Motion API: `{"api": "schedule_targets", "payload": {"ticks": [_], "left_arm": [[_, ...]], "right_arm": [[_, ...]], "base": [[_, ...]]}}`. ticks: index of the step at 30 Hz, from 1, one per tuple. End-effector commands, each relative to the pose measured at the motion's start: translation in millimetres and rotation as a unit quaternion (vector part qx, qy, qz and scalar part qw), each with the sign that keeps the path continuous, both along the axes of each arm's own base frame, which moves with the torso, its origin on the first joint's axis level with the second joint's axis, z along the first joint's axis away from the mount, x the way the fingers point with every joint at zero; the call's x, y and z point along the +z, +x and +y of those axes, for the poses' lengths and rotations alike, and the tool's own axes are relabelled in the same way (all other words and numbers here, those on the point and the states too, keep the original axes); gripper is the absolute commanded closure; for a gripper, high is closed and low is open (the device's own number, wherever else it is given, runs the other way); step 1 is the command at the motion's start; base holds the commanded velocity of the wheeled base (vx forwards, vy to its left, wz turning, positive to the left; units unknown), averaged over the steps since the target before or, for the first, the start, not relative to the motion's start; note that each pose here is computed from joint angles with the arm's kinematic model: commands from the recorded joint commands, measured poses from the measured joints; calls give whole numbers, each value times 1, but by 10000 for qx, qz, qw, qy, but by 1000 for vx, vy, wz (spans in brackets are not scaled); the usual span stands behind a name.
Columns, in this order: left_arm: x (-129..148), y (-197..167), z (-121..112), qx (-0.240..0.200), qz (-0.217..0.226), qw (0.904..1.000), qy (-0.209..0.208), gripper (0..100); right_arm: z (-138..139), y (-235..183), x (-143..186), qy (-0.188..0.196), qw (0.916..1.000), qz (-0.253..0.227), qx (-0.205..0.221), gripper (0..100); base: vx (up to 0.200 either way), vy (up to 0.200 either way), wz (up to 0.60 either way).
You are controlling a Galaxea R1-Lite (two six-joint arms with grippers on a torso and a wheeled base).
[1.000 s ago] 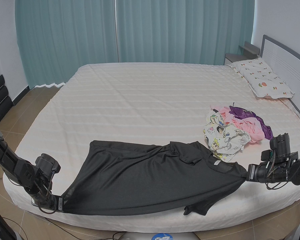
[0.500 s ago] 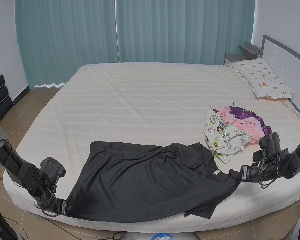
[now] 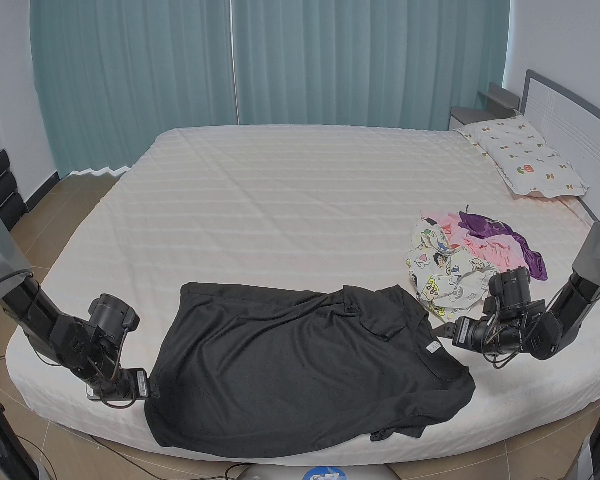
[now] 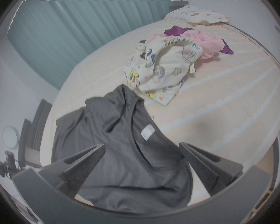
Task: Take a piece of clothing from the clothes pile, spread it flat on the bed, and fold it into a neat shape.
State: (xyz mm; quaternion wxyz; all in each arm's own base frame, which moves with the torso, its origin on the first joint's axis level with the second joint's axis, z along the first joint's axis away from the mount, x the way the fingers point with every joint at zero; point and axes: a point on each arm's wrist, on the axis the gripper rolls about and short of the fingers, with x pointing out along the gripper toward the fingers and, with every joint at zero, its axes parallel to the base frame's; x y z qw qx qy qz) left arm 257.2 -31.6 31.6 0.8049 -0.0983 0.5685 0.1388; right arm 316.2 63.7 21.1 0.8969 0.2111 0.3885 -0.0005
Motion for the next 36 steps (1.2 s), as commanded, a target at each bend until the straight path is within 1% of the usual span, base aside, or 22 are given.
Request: {"api": "schedule_targets", "payload": {"ticks": [1, 2, 4, 5, 6, 8, 9, 13, 15, 18, 20, 22, 25, 31, 36], "left_arm": [[2, 12, 0, -18, -282, 9986, -436, 0], [2, 13, 0, -32, -305, 9983, -500, 0], [2, 15, 0, -53, -383, 9973, -620, 0], [2, 15, 0, -53, -383, 9973, -620, 0], [3, 19, 0, 1, -533, 9961, -704, 0], [3, 22, 0, 48, -609, 9953, -746, 0], [6, 29, -1, 249, -915, 9912, -924, 0], [3, 33, 0, 338, -1039, 9892, -976, 0], [-1, 35, 2, 378, -1013, 9894, -968, 0], [-6, 38, 6, 448, -986, 9893, -977, 0], [-7, 38, 7, 447, -966, 9892, -1011, 0], [-7, 39, 11, 408, -1040, 9859, -1247, 0], [-7, 40, 14, 370, -1058, 9829, -1460, 0], [-6, 42, 16, 372, -1061, 9812, -1566, 0], [-6, 42, 16, 341, -1042, 9804, -1634, 0]], "right_arm": [[16, 11, -5, 299, 9994, -147, -80, 0], [17, 12, -5, 358, 9991, -171, -114, 0], [26, 18, -3, 608, 9976, -236, -221, 0], [26, 18, -3, 608, 9976, -236, -221, 0], [36, 22, -4, 882, 9953, -217, -330, 0], [40, 23, -6, 938, 9948, -181, -342, 0], [47, 23, -12, 990, 9945, -93, -315, 0], [52, 24, -18, 993, 9947, -46, -262, 0], [54, 30, -20, 1007, 9945, -65, -268, 0], [59, 38, -25, 1076, 9937, -73, -288, 0], [64, 41, -29, 1131, 9931, -51, -297, 0], [75, 48, -37, 1198, 9923, -31, -308, 0], [89, 56, -49, 1158, 9930, -49, -237, 0], [96, 63, -52, 1144, 9932, -78, -214, 0], [98, 68, -51, 1101, 9936, 96, -220, 0]], "base": [[0, 0, 0], [0, 0, 0], [0, 0, 0], [0, 0, 0], [0, 0, 0], [0, 0, 0], [0, 0, 0], [0, 0, 0], [0, 0, 0], [200, 0, 0], [0, 0, 0], [0, 0, 0], [0, 0, 0], [0, 0, 0], [0, 0, 0]]}}
